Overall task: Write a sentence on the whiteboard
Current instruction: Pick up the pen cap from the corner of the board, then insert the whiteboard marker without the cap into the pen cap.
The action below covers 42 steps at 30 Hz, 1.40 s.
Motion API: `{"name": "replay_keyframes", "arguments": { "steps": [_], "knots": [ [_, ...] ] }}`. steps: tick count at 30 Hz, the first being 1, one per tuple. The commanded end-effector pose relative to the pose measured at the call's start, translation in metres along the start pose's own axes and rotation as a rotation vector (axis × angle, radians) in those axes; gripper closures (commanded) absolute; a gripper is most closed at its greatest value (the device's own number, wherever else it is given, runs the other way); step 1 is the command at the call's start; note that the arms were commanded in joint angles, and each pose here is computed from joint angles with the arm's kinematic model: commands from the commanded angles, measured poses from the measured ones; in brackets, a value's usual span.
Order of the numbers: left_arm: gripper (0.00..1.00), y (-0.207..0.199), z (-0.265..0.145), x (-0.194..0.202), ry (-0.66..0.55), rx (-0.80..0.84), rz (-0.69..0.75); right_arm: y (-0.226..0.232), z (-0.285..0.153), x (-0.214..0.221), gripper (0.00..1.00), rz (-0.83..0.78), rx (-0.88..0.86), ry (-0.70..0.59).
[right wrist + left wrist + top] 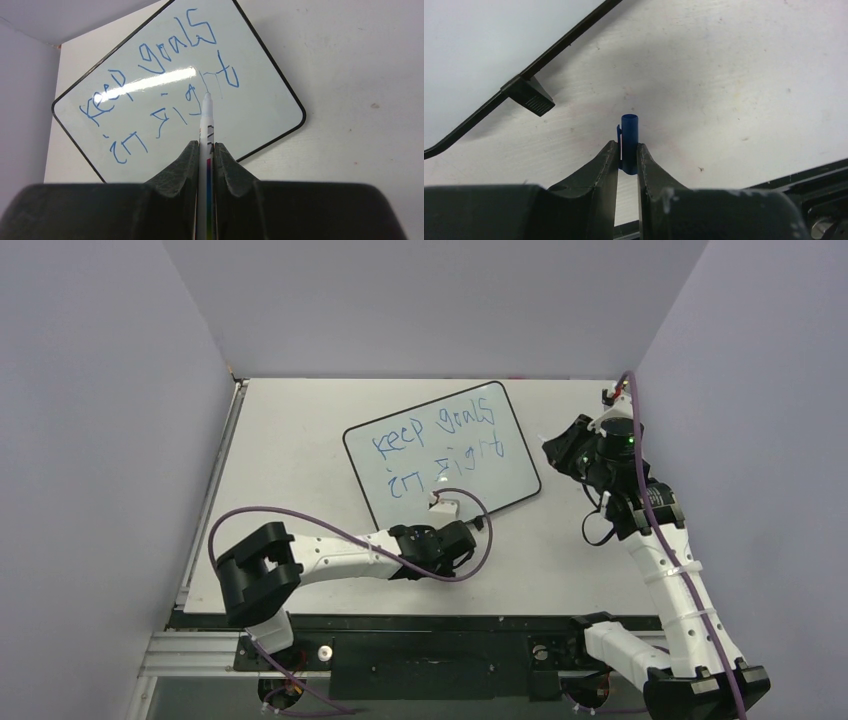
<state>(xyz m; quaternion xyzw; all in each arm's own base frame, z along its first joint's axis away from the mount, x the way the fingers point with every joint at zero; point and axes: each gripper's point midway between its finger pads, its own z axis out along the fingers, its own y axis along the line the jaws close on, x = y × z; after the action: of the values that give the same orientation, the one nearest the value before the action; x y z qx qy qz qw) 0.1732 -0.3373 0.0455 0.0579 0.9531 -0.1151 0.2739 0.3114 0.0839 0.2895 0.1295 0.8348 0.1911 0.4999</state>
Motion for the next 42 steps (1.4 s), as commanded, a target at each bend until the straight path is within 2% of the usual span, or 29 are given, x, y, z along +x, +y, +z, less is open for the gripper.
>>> {"name": "replay_keyframes", "arguments": {
  "steps": [1,6,13,19,23,27,32,36,42],
  "knots": [
    [1.00,-0.023,-0.025,-0.020,-0.052,0.138,0.111,0.017,-0.011,-0.017,1.00,0.008,-0.067,-0.048],
    [1.00,-0.023,-0.046,-0.038,-0.105,0.170,0.252,0.028,-0.012,-0.016,1.00,0.011,-0.128,-0.037],
    [1.00,-0.014,-0.084,-0.071,-0.258,0.206,0.418,0.043,-0.013,-0.017,1.00,-0.004,-0.194,-0.029],
    [1.00,0.005,-0.115,-0.096,-0.320,0.143,0.637,0.060,-0.012,-0.014,1.00,-0.020,-0.260,-0.018],
    [1.00,0.026,-0.130,-0.121,-0.419,0.034,0.837,0.076,-0.007,-0.005,1.00,-0.030,-0.336,0.011],
    [1.00,0.049,-0.144,-0.145,-0.577,-0.085,0.929,0.087,-0.003,0.000,1.00,-0.025,-0.396,0.032],
    [1.00,0.079,-0.145,-0.147,-0.618,-0.148,1.037,0.094,0.001,0.005,1.00,-0.028,-0.425,0.050],
    [1.00,0.081,-0.147,-0.143,-0.616,-0.080,1.128,0.099,0.004,0.009,1.00,-0.038,-0.442,0.066],
    [1.00,0.081,-0.156,-0.150,-0.612,0.130,1.068,0.101,0.007,0.013,1.00,-0.043,-0.447,0.080]
  ]
}}
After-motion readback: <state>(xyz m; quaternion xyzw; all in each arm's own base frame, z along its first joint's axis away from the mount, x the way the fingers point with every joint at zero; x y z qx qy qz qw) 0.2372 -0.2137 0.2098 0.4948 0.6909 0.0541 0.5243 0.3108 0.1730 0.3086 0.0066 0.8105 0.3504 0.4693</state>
